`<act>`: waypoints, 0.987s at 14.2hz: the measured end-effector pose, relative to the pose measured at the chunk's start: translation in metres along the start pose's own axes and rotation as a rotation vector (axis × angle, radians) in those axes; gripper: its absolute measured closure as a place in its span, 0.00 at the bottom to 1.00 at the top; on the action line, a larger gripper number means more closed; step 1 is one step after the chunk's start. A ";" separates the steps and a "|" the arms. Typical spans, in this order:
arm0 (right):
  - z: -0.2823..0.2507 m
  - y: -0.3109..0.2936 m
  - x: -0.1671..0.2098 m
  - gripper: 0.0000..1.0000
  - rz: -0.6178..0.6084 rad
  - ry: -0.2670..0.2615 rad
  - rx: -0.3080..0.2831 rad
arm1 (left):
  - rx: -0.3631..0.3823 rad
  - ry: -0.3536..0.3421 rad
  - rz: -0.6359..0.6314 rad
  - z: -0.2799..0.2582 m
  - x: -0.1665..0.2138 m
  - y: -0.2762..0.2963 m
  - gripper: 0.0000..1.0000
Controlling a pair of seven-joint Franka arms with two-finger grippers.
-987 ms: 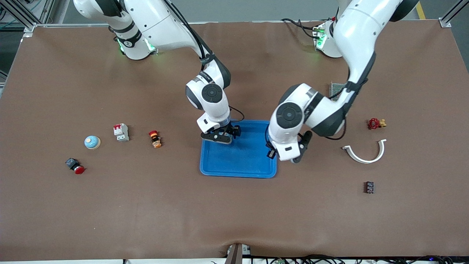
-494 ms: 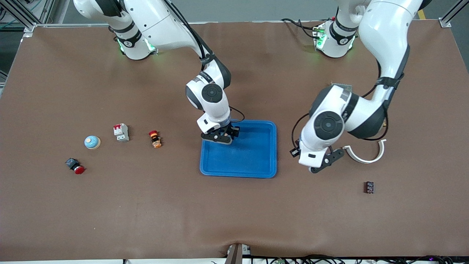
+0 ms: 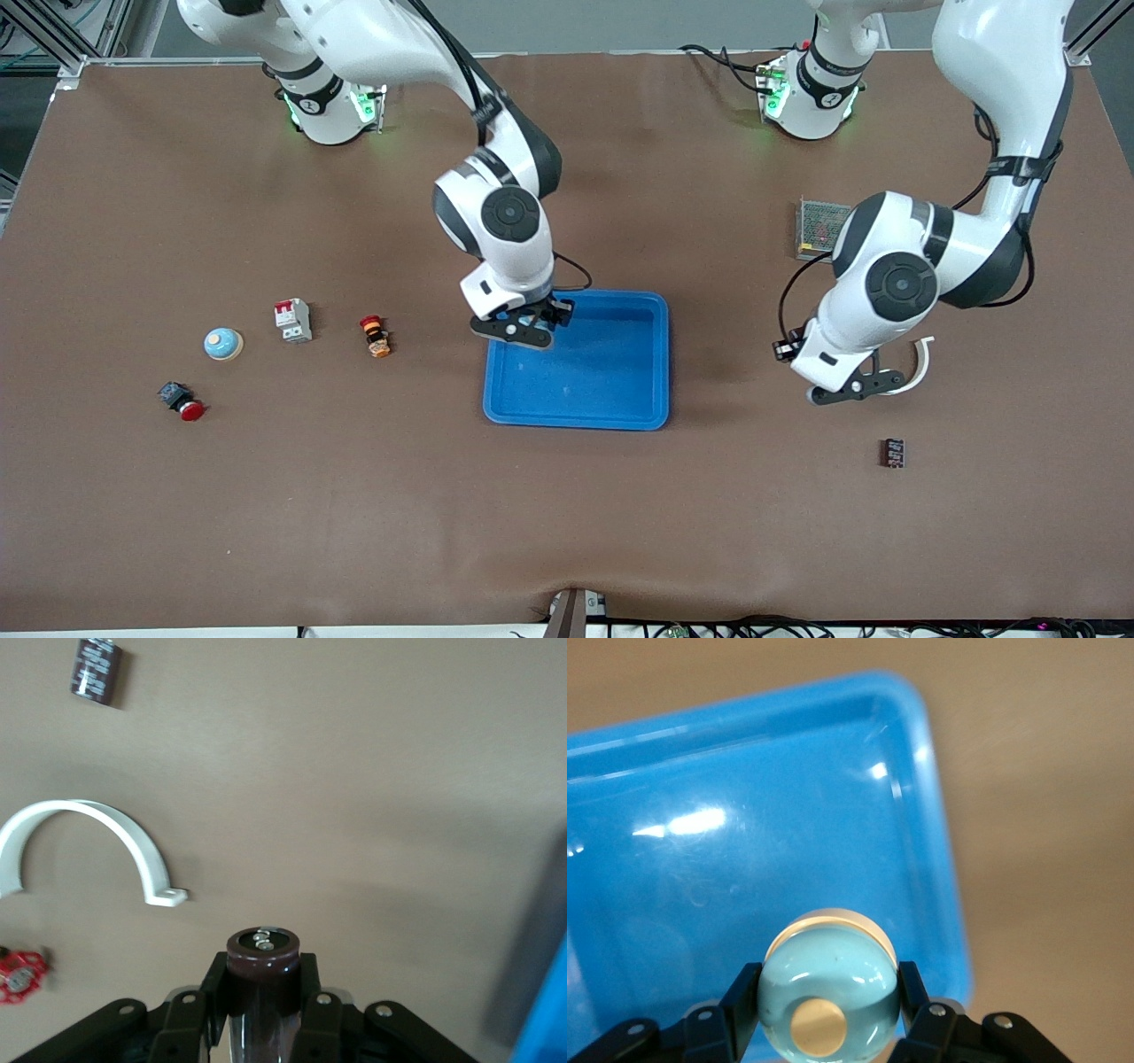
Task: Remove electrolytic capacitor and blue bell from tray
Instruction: 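Lift the bell out with the right gripper while the left gripper lifts the capacitor, then lower and release the bell beside the breaker while the left gripper releases the capacitor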
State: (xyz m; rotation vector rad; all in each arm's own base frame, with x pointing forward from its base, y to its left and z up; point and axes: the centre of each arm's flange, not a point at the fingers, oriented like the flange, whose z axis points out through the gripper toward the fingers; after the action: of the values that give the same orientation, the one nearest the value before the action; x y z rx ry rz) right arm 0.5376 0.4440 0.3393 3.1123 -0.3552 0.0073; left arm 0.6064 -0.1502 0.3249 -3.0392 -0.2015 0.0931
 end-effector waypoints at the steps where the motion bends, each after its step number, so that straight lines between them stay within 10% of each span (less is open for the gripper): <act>1: -0.033 0.020 0.012 0.33 -0.027 -0.014 -0.011 | 0.001 0.002 0.029 0.005 -0.002 -0.014 0.66; 7: -0.139 0.185 0.093 0.33 -0.289 -0.076 -0.017 | -0.017 0.057 0.169 0.032 -0.013 -0.086 0.66; 14: -0.088 0.287 0.124 0.33 -0.444 -0.086 0.003 | -0.045 0.138 0.284 0.079 -0.025 -0.178 0.66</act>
State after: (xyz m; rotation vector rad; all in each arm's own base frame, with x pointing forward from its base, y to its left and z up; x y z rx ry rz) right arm 0.5931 0.1377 0.4307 3.1236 0.3389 -0.1287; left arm 0.5530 0.0295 0.2652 -3.0815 0.2416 -0.1018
